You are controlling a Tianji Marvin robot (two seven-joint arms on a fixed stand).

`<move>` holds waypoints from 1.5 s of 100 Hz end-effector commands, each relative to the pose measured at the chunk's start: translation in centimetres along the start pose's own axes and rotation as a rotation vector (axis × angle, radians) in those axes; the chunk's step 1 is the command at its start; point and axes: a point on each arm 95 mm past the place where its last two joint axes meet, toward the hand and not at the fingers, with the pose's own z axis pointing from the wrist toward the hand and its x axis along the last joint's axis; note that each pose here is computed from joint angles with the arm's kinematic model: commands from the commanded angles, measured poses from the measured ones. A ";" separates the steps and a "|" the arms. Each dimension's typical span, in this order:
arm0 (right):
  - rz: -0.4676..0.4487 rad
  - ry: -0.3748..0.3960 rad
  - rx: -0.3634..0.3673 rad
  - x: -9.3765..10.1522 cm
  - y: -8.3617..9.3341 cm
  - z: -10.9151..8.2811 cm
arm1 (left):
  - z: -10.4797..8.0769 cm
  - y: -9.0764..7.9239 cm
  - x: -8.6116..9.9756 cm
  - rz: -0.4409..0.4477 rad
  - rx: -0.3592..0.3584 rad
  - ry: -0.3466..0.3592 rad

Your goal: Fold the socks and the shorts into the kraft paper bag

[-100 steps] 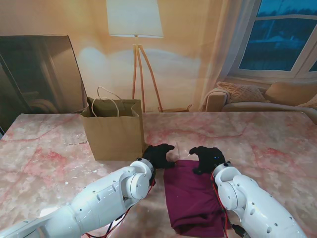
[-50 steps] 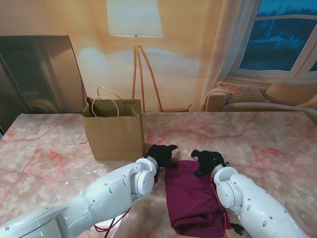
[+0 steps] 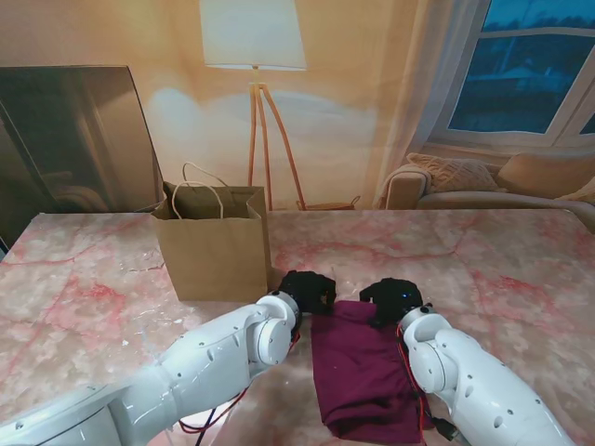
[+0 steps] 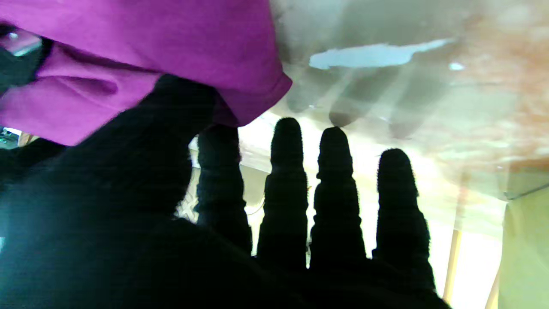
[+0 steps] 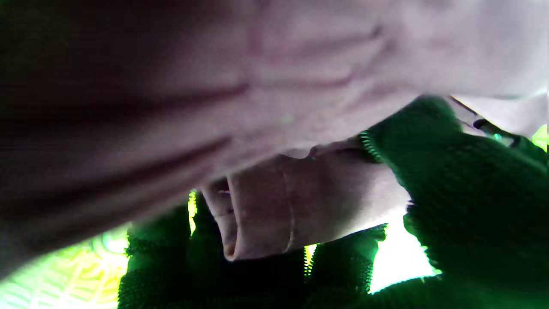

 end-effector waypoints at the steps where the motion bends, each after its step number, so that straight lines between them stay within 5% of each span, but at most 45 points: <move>1: 0.044 0.019 -0.020 0.8 0.2 0.0 | -0.6 1.3 -0.8 -0.021 -0.052 -0.013; 31: 0.104 0.021 -0.116 1.2 1.3 -0.2 | -0.7 0.7 -1.0 -0.097 -0.022 -0.012; 92: 0.168 -0.014 -0.333 0.7 3.4 0.2 | -2.2 -6.5 0.0 -0.054 0.326 -0.042; 128: 0.085 0.122 -0.380 0.4 1.0 -3.6 | -5.5 -4.1 0.8 0.006 0.378 0.100; 150: 0.099 0.170 -0.397 1.3 -0.3 -6.7 | -8.5 -2.6 0.9 -0.065 0.397 0.143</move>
